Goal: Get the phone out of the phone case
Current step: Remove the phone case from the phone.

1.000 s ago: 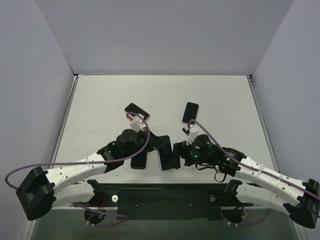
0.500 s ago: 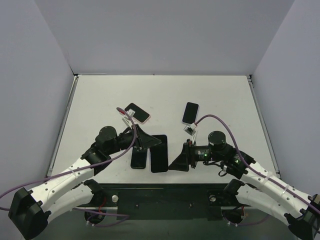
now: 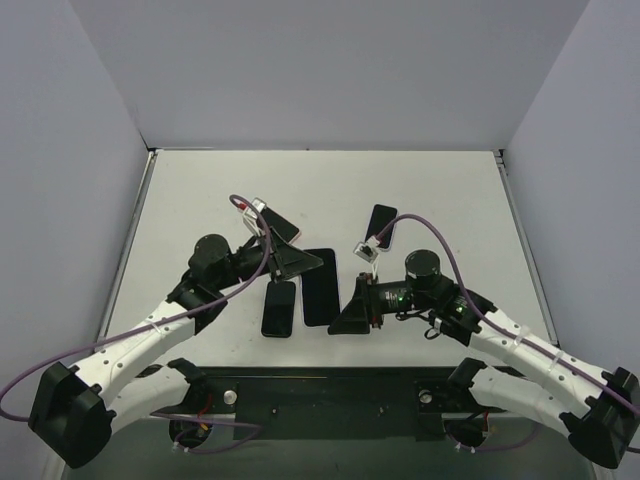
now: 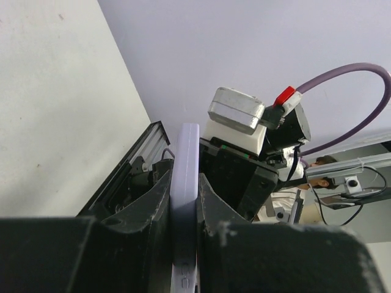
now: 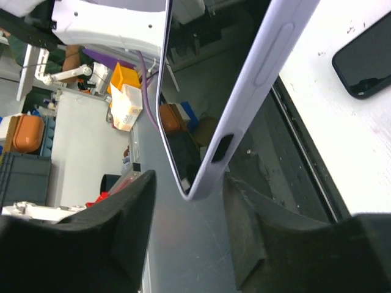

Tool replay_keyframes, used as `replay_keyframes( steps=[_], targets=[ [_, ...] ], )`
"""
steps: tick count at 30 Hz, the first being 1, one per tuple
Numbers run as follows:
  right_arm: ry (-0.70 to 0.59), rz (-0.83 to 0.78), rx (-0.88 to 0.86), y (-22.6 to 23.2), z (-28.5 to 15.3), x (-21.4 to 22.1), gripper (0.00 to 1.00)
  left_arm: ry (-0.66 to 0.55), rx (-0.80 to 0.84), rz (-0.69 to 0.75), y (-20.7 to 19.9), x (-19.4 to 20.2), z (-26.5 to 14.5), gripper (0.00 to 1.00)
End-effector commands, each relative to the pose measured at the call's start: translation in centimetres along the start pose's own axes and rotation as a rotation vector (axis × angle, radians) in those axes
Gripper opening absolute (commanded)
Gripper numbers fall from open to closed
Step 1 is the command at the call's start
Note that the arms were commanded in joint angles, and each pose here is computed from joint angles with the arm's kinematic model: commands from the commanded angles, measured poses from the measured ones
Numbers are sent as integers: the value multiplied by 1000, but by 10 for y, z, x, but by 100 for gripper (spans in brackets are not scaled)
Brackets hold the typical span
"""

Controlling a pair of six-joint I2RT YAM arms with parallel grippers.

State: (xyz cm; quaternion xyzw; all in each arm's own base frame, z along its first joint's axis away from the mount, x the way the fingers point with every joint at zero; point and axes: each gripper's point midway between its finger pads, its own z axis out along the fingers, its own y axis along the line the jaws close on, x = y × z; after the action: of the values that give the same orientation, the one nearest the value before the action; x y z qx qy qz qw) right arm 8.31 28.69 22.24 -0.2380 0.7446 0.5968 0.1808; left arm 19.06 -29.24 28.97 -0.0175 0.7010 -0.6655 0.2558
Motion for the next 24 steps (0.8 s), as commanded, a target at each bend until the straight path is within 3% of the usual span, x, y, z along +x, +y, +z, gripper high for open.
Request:
replay_keyframes(
  steps=[1, 2, 3, 7, 8, 9, 10, 13, 15, 17, 22, 24],
  targets=[
    [-64, -73, -92, 30, 13, -46, 28, -17, 206, 62, -67, -27, -1, 0],
    [-85, -85, -91, 34, 15, -56, 19, -17, 212, 68, -69, -29, -1, 0],
    [-92, -66, -60, 24, 19, -62, 0, -17, 198, 69, -66, -33, 1, 0],
    [-158, -33, -17, 13, 22, -87, 0, -64, 91, 55, -44, -52, 2, 3],
    [-174, -37, -22, 15, 21, -92, 0, -77, 64, 25, -36, -55, 0, 14],
    [-179, -30, -24, 14, 21, -96, 0, -99, 44, 3, -29, -57, 0, 36],
    [-175, -38, -40, 19, 20, -98, 0, -116, 47, -3, -29, -59, -1, 44],
    [-149, -42, -82, 27, 20, -101, 0, -124, 41, -12, -21, -57, -1, 47],
    [-115, -34, -94, 30, 21, -100, 0, -122, 47, -12, -21, -57, 0, 46],
    [-100, -32, -100, 29, 21, -100, 0, -113, 44, -13, -19, -57, 2, 38],
    [-78, -79, -137, 37, 18, -96, 0, -59, 92, -20, -31, -59, 11, 0],
    [-57, -186, -129, 38, 12, -86, 0, -18, 95, -101, -30, -61, 14, 0]
  ],
)
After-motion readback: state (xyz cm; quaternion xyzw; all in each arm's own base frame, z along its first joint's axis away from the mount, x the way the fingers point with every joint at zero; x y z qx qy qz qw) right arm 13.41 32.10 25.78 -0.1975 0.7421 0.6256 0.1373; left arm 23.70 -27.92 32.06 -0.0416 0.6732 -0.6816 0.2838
